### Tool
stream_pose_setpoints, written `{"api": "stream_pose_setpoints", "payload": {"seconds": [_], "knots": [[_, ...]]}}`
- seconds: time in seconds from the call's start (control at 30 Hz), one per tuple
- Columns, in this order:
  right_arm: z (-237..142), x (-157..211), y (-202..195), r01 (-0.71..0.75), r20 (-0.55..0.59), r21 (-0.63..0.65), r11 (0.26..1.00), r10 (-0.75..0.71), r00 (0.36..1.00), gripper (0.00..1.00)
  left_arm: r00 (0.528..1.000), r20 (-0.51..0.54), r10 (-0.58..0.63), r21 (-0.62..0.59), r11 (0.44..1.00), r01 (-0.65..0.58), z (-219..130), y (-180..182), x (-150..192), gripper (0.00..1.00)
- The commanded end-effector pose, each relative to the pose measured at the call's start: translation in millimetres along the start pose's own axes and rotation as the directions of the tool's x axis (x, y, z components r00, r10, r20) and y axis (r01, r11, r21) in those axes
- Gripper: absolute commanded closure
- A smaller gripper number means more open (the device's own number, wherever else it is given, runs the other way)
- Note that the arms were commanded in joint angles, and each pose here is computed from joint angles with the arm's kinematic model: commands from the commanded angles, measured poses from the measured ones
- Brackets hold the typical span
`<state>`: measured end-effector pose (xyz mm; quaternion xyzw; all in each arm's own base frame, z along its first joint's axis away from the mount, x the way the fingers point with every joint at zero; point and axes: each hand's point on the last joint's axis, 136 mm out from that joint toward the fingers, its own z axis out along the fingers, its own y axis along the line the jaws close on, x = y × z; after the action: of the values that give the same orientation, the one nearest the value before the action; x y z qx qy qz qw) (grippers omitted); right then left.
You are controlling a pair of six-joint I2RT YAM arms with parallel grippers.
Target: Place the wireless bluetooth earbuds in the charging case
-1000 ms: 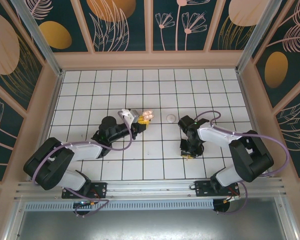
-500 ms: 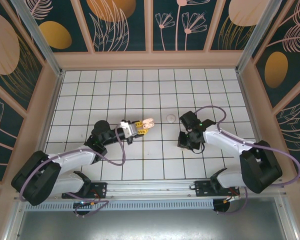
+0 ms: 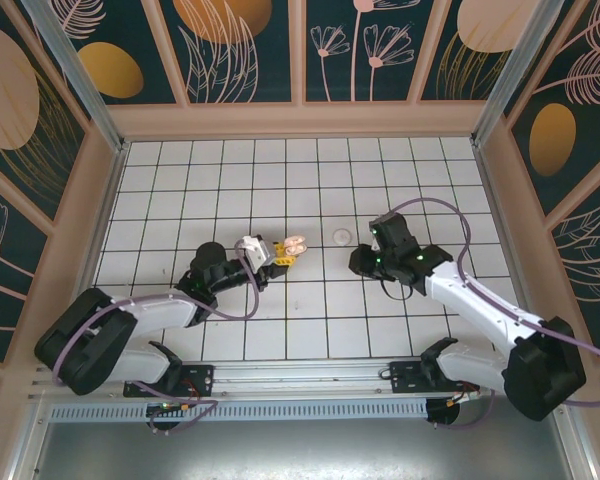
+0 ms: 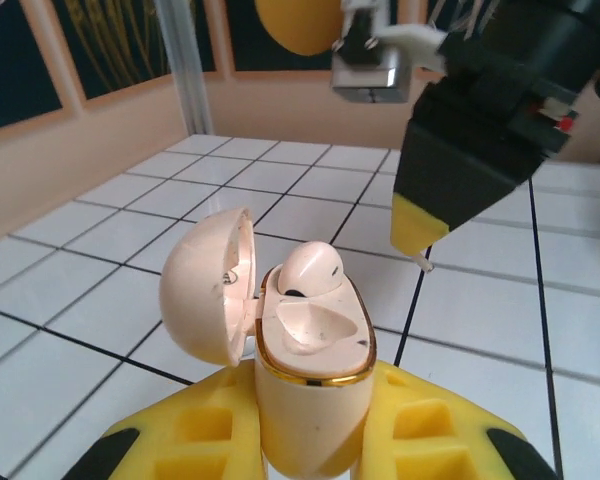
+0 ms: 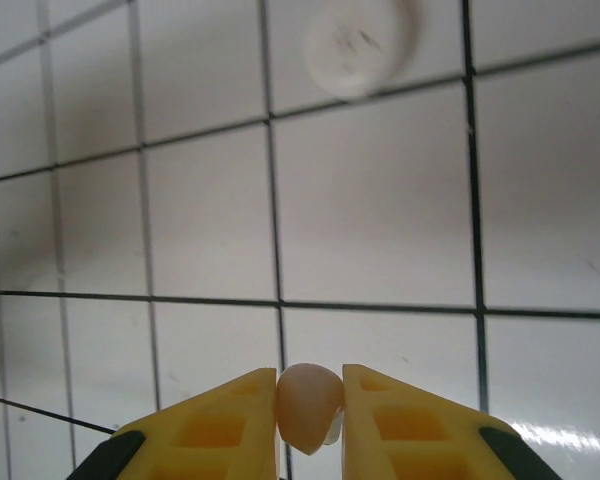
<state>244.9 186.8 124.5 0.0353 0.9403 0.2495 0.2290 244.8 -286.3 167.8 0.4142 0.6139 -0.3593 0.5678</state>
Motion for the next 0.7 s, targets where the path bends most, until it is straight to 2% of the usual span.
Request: {"api": "stream_pose_setpoints", "payload": {"seconds": [0.0,0.13,0.37,0.67], "knots": [[-9.9,-19.7,26.1,0.102,0.113,-0.112,0.989,-0.089,0.990,0.80,0.981,0.127,-0.148,0.002,0.989,0.149,2.0,4.0,-23.4,0.99],[-25.0,-34.9,51.9,0.219,0.212,-0.203,0.954,-0.175,0.962,0.80,0.967,0.129,-0.221,0.068,0.975,0.214,10.3,-1.1,-20.1,0.98],[-57.9,-51.7,105.7,0.446,0.373,-0.300,0.844,-0.326,0.869,0.80,0.966,0.111,-0.232,0.175,0.962,0.211,25.2,-9.6,-23.4,0.98],[-79.6,-47.7,160.9,0.603,0.470,-0.360,0.712,-0.420,0.776,0.80,0.965,0.113,-0.235,0.203,0.957,0.209,30.2,-10.5,-28.9,0.99]]}}
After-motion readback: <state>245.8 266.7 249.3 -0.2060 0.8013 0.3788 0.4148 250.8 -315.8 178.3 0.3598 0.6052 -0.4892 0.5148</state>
